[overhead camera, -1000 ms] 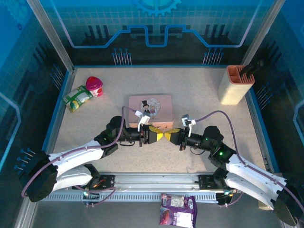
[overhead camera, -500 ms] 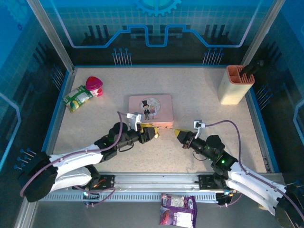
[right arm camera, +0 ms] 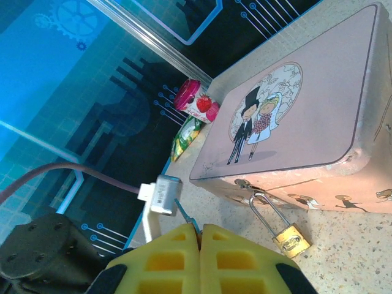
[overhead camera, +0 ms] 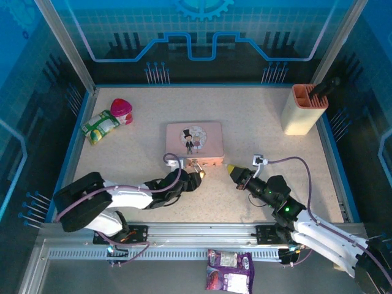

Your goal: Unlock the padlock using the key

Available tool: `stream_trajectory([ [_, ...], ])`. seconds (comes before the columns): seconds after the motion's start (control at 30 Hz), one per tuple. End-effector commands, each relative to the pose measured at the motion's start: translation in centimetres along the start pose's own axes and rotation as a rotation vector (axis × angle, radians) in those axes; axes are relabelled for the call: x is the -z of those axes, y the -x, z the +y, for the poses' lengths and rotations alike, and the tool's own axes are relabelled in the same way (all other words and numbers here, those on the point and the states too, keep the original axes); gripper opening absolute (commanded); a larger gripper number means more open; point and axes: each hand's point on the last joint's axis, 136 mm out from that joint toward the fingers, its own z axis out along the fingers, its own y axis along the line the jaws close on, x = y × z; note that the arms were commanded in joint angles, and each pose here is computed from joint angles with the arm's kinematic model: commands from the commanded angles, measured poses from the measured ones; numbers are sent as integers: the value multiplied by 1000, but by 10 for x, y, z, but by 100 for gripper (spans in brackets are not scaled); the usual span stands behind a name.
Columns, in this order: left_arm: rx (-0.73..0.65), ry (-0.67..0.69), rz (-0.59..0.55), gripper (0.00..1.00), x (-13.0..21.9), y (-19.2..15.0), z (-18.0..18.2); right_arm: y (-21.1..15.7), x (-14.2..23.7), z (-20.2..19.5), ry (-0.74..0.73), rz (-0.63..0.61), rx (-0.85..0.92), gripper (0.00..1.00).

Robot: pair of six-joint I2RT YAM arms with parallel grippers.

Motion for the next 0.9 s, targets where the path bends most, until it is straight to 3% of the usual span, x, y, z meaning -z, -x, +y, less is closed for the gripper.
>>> stream_trajectory([
  [0.0,22,-1,-37,54,-12,7,-10,8,1,7,39,-43,-2,0],
  [0.4,11,34,-33,44,-45,1,-13,6,-1,13,61,-22,10,0],
  [0.63,21,17,-30,21,-50,-2,-9,0,-1,0,4,-14,-40,0],
  [0.87,41,-56,-41,6,-40,5,-20,-20,-1,-26,-131,10,-120,0],
])
